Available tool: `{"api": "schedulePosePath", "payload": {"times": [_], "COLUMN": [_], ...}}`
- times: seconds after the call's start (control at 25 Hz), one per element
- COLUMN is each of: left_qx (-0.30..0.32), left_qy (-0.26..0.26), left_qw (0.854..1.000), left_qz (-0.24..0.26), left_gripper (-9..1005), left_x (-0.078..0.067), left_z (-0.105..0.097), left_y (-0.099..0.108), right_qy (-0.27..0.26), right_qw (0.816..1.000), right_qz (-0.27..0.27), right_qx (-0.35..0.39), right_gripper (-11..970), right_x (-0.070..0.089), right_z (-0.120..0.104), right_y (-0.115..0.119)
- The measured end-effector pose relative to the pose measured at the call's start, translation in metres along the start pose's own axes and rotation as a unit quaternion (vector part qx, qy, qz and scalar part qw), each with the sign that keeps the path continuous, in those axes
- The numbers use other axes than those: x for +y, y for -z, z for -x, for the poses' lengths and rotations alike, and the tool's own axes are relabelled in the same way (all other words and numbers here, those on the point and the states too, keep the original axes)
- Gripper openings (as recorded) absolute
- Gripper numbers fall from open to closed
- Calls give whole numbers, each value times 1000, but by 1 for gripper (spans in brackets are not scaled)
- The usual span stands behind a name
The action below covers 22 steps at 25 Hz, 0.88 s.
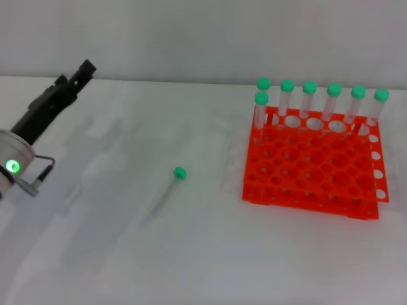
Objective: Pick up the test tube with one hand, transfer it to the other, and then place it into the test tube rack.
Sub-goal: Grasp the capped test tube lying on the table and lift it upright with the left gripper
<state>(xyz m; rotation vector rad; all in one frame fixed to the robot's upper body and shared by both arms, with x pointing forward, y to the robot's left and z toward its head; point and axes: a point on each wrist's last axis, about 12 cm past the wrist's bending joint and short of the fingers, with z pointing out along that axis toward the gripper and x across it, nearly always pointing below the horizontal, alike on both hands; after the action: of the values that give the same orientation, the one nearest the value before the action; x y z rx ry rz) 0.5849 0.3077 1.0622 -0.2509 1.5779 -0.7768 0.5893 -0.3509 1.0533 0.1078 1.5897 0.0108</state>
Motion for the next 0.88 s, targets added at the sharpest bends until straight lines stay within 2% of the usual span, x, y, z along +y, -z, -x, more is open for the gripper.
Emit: {"api": "schedulePosePath", "payload": {"times": [0.08, 0.2, 0.32, 0.44, 0.56, 0.76, 0.88], "left_qx": [25, 100, 184, 290, 370, 434, 480], "left_qy": [22, 50, 57, 48, 18, -14, -27], "left_qw": [999, 990, 977, 953, 927, 901, 877], "left_qz": [-37, -80, -86, -72, -56, -7, 29], "left_gripper": [876, 876, 875, 875, 875, 875, 875], "left_x": [1, 1, 2, -4, -16, -31, -44], "left_z": [16, 41, 59, 72, 74, 78, 82], "left_y": [0, -7, -13, -24, -38, -56, -69], "right_qy": [0, 0, 1, 1, 3, 6, 6], "right_qw": [1000, 1000, 1000, 1000, 1000, 1000, 1000], "right_qz": [-1, -3, -3, -2, 2, 13, 14], "right_qx": [0, 0, -1, -1, 0, 0, 0], "right_gripper": [863, 862, 861, 860, 859, 858, 857], "right_x": [-1, -3, -4, -4, -2, 3, 4], "right_z": [-1, -2, -3, -3, -3, -2, -2], "right_y": [1, 4, 5, 5, 5, 3, 3]}}
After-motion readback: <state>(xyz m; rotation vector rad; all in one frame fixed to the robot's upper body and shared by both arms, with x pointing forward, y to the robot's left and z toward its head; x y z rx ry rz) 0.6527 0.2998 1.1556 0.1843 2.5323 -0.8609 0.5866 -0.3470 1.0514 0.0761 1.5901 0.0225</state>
